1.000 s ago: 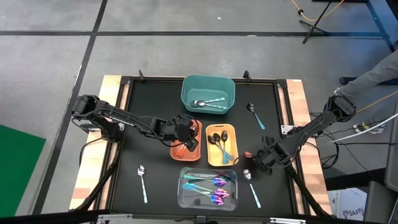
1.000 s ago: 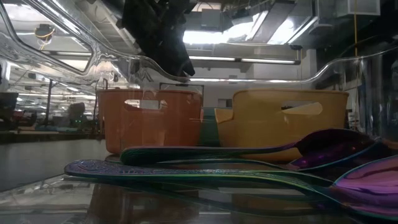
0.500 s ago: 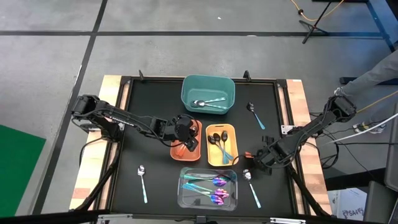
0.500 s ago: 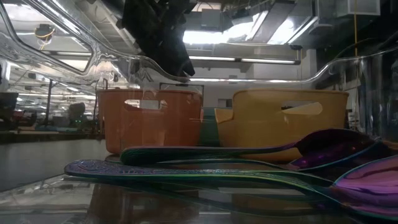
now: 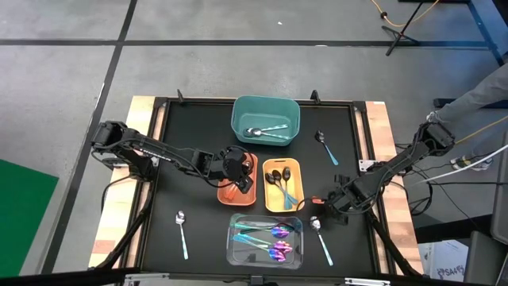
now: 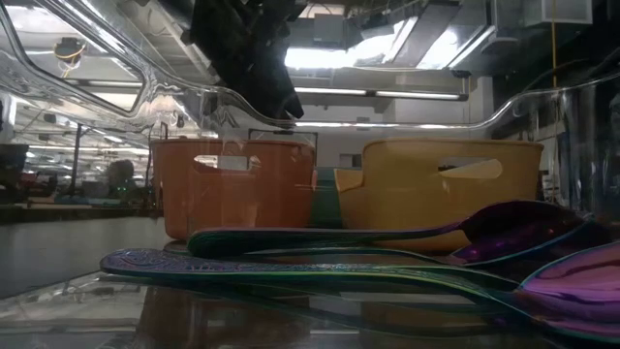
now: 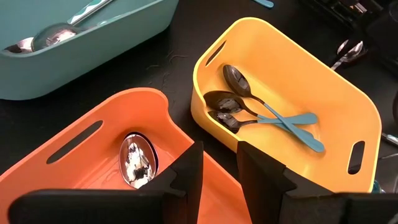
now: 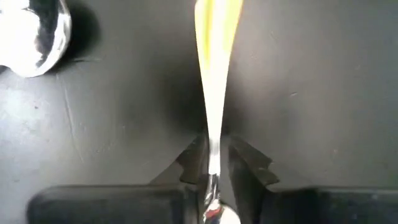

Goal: Sort silverware by color (type)
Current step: Put the orange spoon into the orange bin

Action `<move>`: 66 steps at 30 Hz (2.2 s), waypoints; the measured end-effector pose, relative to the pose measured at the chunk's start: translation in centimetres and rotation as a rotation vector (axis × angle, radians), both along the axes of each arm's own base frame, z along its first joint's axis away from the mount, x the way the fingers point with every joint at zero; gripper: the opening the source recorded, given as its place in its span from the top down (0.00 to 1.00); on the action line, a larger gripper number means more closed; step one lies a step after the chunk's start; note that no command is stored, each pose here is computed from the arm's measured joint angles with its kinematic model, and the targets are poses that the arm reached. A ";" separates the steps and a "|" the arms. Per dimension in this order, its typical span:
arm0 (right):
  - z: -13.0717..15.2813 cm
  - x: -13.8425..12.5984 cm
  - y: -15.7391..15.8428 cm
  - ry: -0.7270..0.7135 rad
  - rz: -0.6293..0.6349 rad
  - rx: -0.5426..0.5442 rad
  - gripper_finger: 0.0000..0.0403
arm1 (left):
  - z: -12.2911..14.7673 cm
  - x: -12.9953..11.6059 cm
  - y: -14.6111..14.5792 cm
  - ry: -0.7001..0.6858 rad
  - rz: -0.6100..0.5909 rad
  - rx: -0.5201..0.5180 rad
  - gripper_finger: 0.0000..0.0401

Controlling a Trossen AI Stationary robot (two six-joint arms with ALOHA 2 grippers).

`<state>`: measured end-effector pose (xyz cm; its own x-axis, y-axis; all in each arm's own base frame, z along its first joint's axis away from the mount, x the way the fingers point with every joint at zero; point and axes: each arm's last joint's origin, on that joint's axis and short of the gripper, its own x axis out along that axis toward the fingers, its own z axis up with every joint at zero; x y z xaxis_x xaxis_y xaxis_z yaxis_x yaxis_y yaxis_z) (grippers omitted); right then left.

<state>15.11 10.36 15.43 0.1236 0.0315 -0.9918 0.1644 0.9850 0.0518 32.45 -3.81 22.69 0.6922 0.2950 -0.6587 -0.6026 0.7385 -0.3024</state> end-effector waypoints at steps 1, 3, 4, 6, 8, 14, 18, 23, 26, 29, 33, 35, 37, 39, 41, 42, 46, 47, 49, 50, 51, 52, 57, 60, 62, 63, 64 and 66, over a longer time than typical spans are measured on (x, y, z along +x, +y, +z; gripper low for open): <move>0.0 0.0 0.0 0.005 0.008 0.007 0.84 | 0.0 0.0 0.0 0.000 0.000 0.000 0.77; 0.0 0.0 0.0 0.006 0.024 0.008 0.82 | 0.0 0.0 0.0 0.000 0.000 0.000 0.77; 0.0 0.0 0.0 0.005 0.024 0.007 0.81 | 0.0 0.0 0.0 0.000 0.000 0.000 0.77; 0.0 0.0 0.0 0.005 0.024 0.007 0.82 | 0.0 0.0 0.0 0.001 0.000 0.000 0.77; 0.0 0.0 0.0 0.005 0.025 0.007 0.82 | 0.0 0.0 0.0 0.001 0.000 0.000 0.77; 0.0 0.0 0.0 0.004 0.025 0.007 0.84 | 0.0 0.0 0.0 0.001 0.000 0.000 0.77; -0.4 0.1 0.1 0.016 0.051 -0.004 0.84 | 0.0 0.0 0.0 0.001 -0.001 0.000 0.77; -1.0 0.6 0.5 0.024 0.093 0.003 0.84 | 0.0 0.0 0.0 0.001 0.000 0.000 0.77; -1.2 0.7 0.6 0.039 0.104 0.002 0.84 | 0.0 0.0 0.0 0.001 0.000 0.000 0.77; -1.3 0.7 0.6 0.041 0.104 0.002 0.84 | 0.0 0.0 0.0 0.001 0.000 0.000 0.77; -1.2 0.7 0.6 0.044 0.106 0.009 0.84 | 0.0 0.0 0.0 0.002 0.000 0.000 0.77; -1.2 0.7 0.6 0.048 0.106 0.015 0.86 | 0.0 0.0 0.0 0.002 -0.001 0.000 0.77; -1.2 0.7 0.7 0.049 0.107 0.019 0.89 | 0.0 0.0 0.0 0.002 0.000 0.000 0.77; -1.3 0.7 0.6 0.051 0.107 0.020 0.95 | 0.0 0.0 0.0 0.002 0.000 0.000 0.77; -1.2 0.7 0.7 0.048 0.107 0.017 0.98 | 0.0 0.0 0.0 0.001 0.000 0.000 0.77; -1.1 0.7 0.7 0.045 0.107 0.012 0.98 | 0.0 0.0 0.0 0.002 0.000 0.000 0.77; -0.8 1.0 0.8 0.031 0.112 -0.006 0.98 | 0.0 0.0 0.0 0.001 0.000 0.000 0.77; -0.7 1.1 0.8 0.021 0.121 -0.008 0.99 | 0.0 0.0 0.0 0.001 0.000 0.000 0.77; -0.4 1.3 0.9 0.009 0.128 -0.012 0.99 | 0.0 0.0 0.0 0.002 0.000 0.000 0.77; -0.3 1.3 0.9 0.012 0.127 -0.024 0.99 | 0.0 0.0 0.0 0.002 -0.001 0.000 0.77; -0.2 1.3 0.8 0.016 0.125 -0.044 0.99 | 0.0 0.0 0.0 0.001 0.000 0.000 0.77; -0.1 1.2 0.8 0.019 0.123 -0.061 0.99 | 0.0 0.0 0.0 0.001 0.000 0.000 0.77; 0.6 1.6 0.8 -0.010 0.118 -0.102 0.99 | 0.0 0.0 0.0 0.001 0.000 0.000 0.77; 1.1 1.9 1.0 -0.030 0.117 -0.098 1.00 | 0.0 0.0 0.0 -0.001 0.000 -0.001 0.77; 1.5 2.1 1.1 -0.040 0.116 -0.110 1.00 | 0.1 0.1 0.0 -0.020 0.000 -0.004 0.77; 1.7 2.2 1.1 -0.040 0.115 -0.118 1.00 | 0.3 0.3 0.0 -0.040 -0.001 -0.006 0.77; 2.0 2.2 1.1 -0.038 0.115 -0.133 1.00 | 0.4 0.4 -0.1 -0.059 -0.007 -0.003 0.77; 2.5 2.2 1.0 -0.030 0.114 -0.168 1.00 | 0.8 0.7 -0.1 -0.097 -0.031 0.018 0.77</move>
